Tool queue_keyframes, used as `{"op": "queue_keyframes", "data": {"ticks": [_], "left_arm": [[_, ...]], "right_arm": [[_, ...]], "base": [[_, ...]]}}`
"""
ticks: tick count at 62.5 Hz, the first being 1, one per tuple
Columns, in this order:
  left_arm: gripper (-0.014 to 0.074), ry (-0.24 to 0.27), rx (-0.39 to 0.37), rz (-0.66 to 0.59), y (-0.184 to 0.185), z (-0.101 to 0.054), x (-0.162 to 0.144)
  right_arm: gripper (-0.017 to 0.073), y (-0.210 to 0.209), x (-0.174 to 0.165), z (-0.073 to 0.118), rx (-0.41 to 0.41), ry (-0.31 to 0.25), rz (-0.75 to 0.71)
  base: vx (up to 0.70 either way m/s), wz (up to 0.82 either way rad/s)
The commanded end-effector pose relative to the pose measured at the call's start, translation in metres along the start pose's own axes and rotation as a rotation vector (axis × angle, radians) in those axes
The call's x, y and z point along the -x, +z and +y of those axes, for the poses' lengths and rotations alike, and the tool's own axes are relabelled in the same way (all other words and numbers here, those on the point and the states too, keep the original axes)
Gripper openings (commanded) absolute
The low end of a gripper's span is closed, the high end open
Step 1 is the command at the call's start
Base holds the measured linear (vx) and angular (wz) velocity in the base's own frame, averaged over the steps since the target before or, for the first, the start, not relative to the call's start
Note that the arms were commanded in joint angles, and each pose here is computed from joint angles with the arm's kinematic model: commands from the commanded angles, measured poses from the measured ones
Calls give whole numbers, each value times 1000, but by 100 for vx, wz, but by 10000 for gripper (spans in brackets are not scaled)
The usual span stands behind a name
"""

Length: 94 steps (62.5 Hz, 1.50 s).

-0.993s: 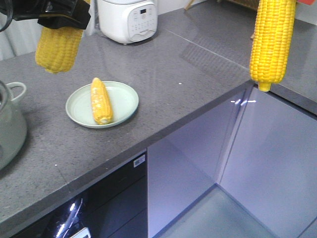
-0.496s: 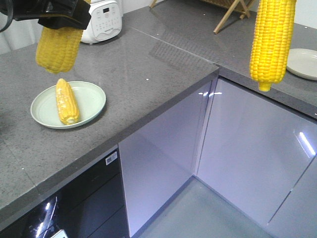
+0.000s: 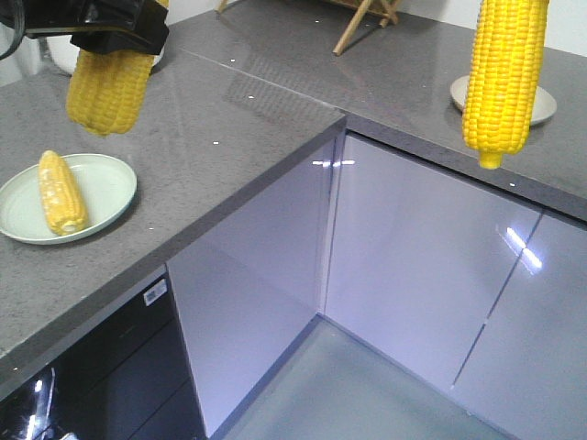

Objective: Distribute corn equally

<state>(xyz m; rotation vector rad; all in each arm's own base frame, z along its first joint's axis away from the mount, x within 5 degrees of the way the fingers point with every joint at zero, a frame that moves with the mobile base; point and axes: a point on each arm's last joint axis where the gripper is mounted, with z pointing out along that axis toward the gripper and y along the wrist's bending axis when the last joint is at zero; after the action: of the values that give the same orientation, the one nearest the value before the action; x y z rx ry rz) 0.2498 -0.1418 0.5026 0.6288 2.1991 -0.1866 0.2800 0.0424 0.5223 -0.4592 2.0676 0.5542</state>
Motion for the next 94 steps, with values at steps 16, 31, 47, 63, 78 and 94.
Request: {"op": "queue_keyframes", "data": {"ticks": [16, 31, 47, 63, 78, 94], "left_arm": [[-8, -12, 2, -87, -22, 1, 4], [-8, -12, 2, -87, -22, 1, 4], [-8, -12, 2, -87, -22, 1, 4], [-8, -12, 2, -87, -22, 1, 4], [-8, -12, 2, -87, -22, 1, 4], [-8, -12, 2, -87, -22, 1, 4]], "right_arm": [[101, -15, 5, 11, 22, -24, -48], [101, -15, 5, 11, 22, -24, -48], [101, -15, 5, 11, 22, -24, -48], [101, -15, 5, 11, 22, -24, -48], [101, -15, 5, 11, 22, -24, -48], [101, -15, 5, 11, 22, -24, -48]], "base": [[-4, -26], [-4, -30], [-4, -23], [-4, -17], [-4, -16], [-4, -19]]}}
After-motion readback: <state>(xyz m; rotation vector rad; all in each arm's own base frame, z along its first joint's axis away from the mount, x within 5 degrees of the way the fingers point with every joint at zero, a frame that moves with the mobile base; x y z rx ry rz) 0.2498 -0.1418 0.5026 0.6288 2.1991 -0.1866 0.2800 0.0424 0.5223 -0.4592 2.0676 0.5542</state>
